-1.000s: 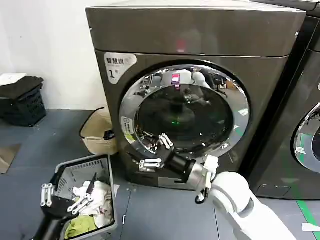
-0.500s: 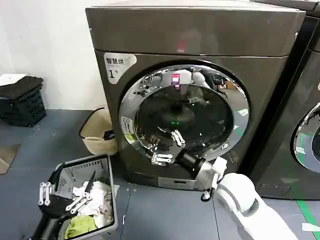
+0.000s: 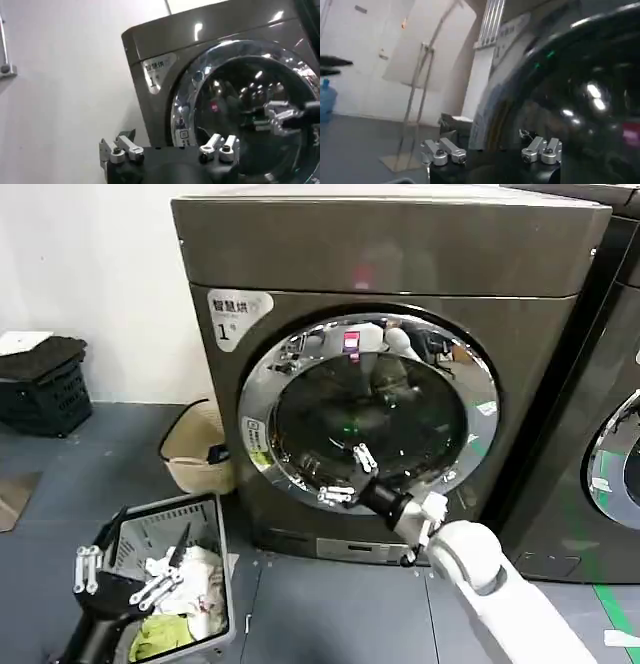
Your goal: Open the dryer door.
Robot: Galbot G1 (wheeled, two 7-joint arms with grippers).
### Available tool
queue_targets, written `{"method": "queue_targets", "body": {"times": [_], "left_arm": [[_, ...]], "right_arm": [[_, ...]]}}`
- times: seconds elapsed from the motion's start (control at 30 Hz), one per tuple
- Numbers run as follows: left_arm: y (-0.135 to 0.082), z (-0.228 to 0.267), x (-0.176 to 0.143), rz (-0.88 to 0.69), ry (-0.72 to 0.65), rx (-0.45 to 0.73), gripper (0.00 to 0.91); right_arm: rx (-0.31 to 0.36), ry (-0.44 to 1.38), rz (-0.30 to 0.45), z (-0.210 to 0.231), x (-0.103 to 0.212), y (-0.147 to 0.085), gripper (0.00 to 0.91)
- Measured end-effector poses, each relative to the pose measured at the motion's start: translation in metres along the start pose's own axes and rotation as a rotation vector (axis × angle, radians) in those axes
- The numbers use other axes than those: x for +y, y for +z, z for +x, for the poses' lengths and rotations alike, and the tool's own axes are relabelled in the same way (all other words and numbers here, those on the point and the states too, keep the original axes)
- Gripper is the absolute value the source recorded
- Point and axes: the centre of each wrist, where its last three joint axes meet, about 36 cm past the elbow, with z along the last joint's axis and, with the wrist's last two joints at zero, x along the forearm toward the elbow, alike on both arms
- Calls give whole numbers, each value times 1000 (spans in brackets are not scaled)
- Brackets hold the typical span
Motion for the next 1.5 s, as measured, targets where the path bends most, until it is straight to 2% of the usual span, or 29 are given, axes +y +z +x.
{"method": "queue_targets", "body": {"times": [0.27,0.63,1.5], "left_arm": [[-1,1,2,-11,-4,-1,907],[-5,3,0,-9,-4,-9,907],[-9,4,0,-24,5,-10,907]], "right_arm": [[12,-12,-6,-23,-2,9,907],[10,-39,-2,-55,-2,9,907],[-9,-120,-18,-107,16,2,907]]}}
